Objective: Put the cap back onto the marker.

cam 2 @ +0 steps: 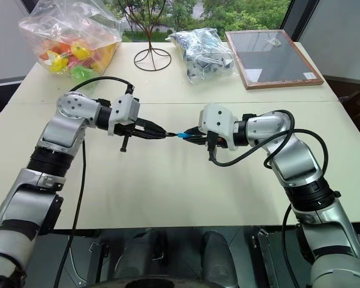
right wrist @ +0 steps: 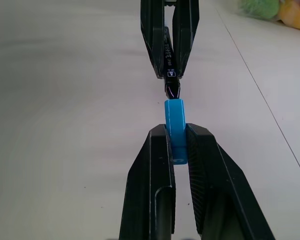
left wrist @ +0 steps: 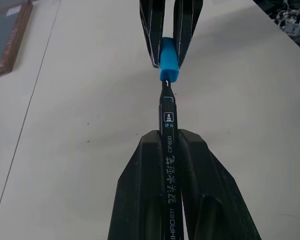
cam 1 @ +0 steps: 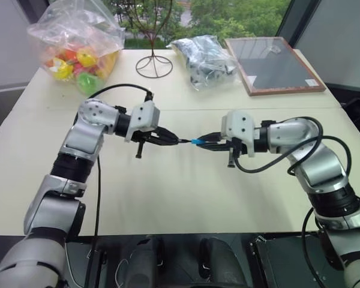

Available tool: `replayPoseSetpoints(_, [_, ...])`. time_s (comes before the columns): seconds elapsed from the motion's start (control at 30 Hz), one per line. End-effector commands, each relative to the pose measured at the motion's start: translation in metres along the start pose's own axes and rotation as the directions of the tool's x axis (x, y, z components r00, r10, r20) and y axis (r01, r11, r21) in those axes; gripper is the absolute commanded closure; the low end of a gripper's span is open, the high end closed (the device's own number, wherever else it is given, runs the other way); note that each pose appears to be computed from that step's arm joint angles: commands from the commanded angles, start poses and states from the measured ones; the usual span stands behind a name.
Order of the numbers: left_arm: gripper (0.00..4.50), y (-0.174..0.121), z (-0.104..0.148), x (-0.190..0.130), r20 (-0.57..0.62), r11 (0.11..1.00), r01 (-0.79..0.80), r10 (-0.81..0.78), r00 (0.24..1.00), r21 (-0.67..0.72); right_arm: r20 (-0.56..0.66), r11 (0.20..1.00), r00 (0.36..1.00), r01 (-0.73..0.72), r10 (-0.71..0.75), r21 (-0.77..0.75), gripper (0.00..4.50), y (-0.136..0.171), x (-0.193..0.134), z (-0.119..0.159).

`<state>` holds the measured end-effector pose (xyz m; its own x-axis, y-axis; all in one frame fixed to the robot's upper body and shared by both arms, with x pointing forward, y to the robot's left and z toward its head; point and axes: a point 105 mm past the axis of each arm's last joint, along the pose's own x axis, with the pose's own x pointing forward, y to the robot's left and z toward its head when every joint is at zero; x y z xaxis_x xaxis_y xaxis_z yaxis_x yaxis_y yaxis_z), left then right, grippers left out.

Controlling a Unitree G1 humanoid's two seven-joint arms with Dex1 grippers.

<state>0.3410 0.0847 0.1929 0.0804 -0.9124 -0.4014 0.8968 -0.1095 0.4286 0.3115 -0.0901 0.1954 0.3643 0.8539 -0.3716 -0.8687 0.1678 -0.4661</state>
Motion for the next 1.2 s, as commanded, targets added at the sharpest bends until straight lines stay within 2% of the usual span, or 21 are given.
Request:
replayPoseSetpoints(0.03, [4.5, 0.005, 0.015, 0.008, 0.011, 0.998, 0.012, -0.013, 1.0, 0.061, 0.046, 0.997, 0.998, -0.027, 0.031, -0.079, 4.47, 0.004, 0.003, 0.019])
replayPoseSetpoints(0.27, [4.5, 0.005, 0.031, 0.017, 0.024, 0.994, 0.047, -0.05, 0.998, 0.097, -0.026, 0.99, 0.998, -0.061, 0.058, -0.128, 4.47, 0.001, 0.015, 0.007])
replayPoseSetpoints(0.5, [4.5, 0.003, 0.04, 0.018, 0.031, 0.989, 0.054, -0.059, 0.998, 0.137, -0.026, 0.989, 0.998, -0.061, 0.058, -0.135, 4.47, -0.006, 0.025, 0.008])
replayPoseSetpoints(0.67, [4.5, -0.001, 0.034, 0.021, -0.006, 0.983, 0.06, -0.06, 0.998, 0.175, 0.004, 0.983, 0.998, -0.055, 0.056, -0.175, 4.47, -0.01, 0.031, 0.02])
replayPoseSetpoints(0.8, [4.5, 0.001, 0.035, 0.025, 0.027, 0.986, 0.043, -0.048, 0.998, 0.158, 0.033, 0.978, 0.999, -0.033, 0.041, -0.205, 4.47, -0.015, 0.039, 0.032])
replayPoseSetpoints(1.0, [4.5, 0.003, 0.042, 0.025, 0.095, 0.992, 0.006, -0.018, 0.995, 0.123, 0.181, 0.996, 0.983, -0.024, 0.039, -0.089, 4.47, -0.012, 0.042, 0.055])
replayPoseSetpoints(1.2, [4.5, 0.001, 0.035, 0.022, 0.052, 0.988, 0.015, -0.023, 0.998, 0.156, 0.157, 0.994, 0.985, -0.064, 0.077, -0.089, 4.47, -0.006, 0.04, 0.053])
